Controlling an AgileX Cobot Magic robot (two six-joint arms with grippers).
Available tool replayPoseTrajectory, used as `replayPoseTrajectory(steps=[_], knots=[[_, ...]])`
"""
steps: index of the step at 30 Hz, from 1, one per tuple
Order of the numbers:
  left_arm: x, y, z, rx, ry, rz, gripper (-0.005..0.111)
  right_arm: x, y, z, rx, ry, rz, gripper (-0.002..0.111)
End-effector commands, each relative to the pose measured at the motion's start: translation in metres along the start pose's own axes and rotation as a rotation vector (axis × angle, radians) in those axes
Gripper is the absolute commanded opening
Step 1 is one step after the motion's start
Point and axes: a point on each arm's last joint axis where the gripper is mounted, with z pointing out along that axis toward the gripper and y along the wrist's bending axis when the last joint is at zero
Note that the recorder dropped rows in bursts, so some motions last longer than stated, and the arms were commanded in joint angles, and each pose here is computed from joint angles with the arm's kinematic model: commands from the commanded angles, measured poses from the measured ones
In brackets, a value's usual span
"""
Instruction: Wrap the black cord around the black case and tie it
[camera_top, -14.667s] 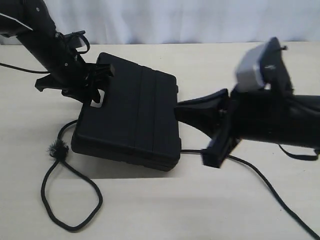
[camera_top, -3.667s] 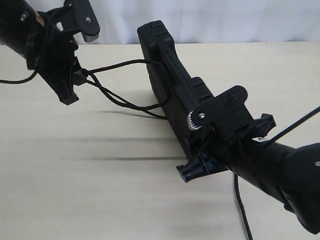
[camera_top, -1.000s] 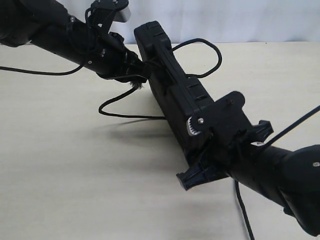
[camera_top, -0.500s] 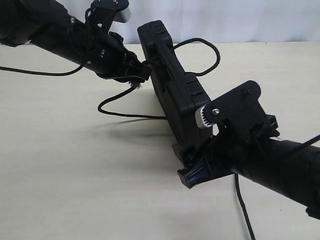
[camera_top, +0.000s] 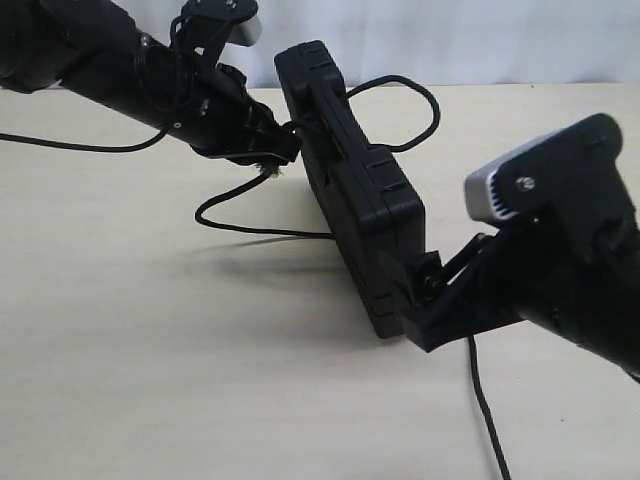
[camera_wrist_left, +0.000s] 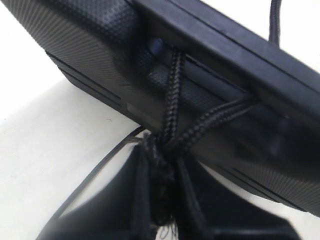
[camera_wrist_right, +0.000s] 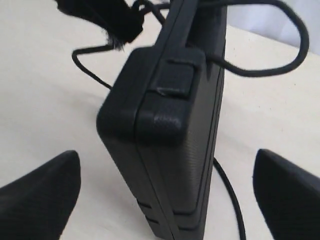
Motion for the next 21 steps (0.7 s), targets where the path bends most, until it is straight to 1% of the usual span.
replayPoseTrajectory(steps=[1, 3, 5, 7, 10, 12, 16, 18, 21], knots=[[-0.003, -0.002, 0.000, -0.005, -0.011, 0.016, 0.000, -0.013, -0.009, -0.023, 0.009, -0.108, 0.036, 0.087], [-0.003, -0.002, 0.000, -0.005, -0.011, 0.016, 0.000, -0.024, -0.020, -0.035, 0.088, -0.164, 0.067, 0.085], [-0.003, -0.002, 0.000, -0.008, -0.015, 0.016, 0.000, -0.035, -0.029, -0.043, 0.163, -0.205, 0.097, 0.079], [-0.003, -0.002, 0.000, -0.009, -0.016, 0.016, 0.000, -0.048, -0.033, -0.047, 0.190, -0.236, 0.107, 0.072], [-0.003, -0.002, 0.000, -0.009, -0.016, 0.016, 0.000, -0.063, -0.038, -0.038, 0.204, -0.246, 0.127, 0.069], [-0.003, -0.002, 0.000, -0.009, -0.016, 0.016, 0.000, -0.069, -0.040, -0.024, 0.197, -0.224, 0.128, 0.069], [-0.003, -0.002, 0.000, -0.007, -0.014, 0.016, 0.000, -0.076, -0.049, 0.017, 0.106, -0.161, 0.141, 0.069], [-0.002, -0.003, 0.000, 0.001, -0.003, 0.016, 0.000, -0.078, -0.061, 0.037, 0.072, -0.137, 0.164, 0.069], [-0.001, -0.003, 0.000, 0.009, 0.007, 0.016, 0.000, -0.081, -0.086, 0.056, 0.063, -0.125, 0.212, 0.068]])
